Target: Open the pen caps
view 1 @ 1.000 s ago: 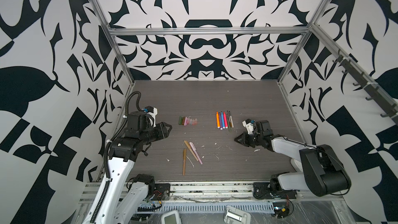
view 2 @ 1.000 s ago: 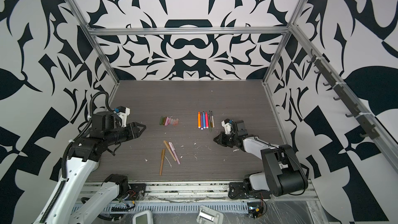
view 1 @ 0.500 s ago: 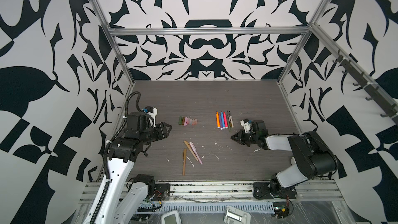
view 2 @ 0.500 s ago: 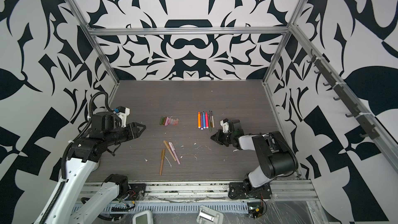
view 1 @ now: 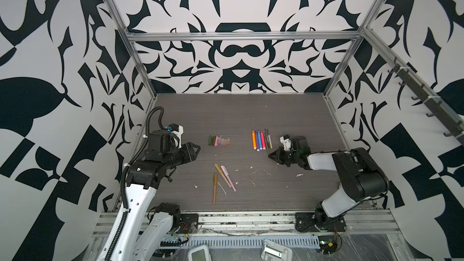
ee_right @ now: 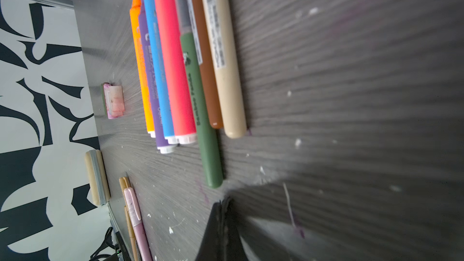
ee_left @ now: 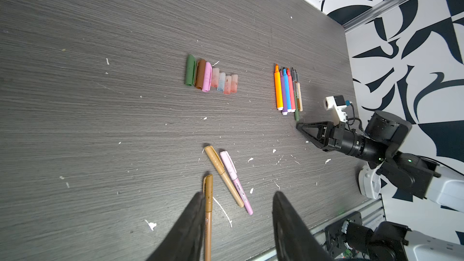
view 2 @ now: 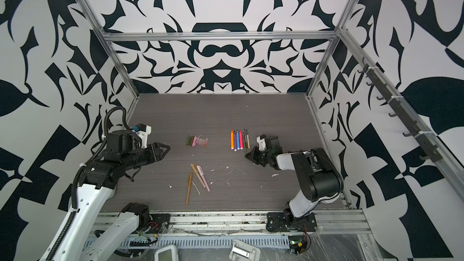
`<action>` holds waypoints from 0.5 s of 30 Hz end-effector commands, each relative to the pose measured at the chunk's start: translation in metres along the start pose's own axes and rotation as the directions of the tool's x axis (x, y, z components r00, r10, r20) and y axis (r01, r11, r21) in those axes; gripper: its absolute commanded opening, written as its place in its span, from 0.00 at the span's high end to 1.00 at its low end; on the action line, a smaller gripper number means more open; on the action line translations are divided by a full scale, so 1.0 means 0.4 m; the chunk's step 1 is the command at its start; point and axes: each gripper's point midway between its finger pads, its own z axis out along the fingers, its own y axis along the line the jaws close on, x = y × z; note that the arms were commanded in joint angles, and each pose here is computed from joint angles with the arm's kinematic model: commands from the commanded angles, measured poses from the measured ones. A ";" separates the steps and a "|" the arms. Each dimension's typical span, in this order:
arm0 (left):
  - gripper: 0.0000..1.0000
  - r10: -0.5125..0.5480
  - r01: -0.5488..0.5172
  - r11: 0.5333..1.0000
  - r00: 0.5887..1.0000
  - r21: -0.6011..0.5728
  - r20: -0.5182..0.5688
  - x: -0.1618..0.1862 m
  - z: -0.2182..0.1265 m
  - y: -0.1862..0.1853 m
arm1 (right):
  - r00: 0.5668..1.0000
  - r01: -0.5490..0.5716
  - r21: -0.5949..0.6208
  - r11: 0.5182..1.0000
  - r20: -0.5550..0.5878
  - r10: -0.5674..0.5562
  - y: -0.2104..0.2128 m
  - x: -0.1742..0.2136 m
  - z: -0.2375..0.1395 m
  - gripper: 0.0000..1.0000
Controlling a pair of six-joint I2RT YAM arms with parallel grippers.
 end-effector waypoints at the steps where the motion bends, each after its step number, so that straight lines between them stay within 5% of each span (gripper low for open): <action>1: 0.53 -0.006 0.006 1.000 1.000 -0.002 -0.012 0.012 0.002 0.005 | 1.000 -0.008 0.020 1.000 0.017 0.008 -0.001 -0.018 0.005 1.00; 15: 0.53 -0.005 0.005 1.000 1.000 -0.001 -0.011 0.012 0.001 0.004 | 1.000 -0.006 0.025 1.000 0.018 0.006 0.002 -0.037 0.018 1.00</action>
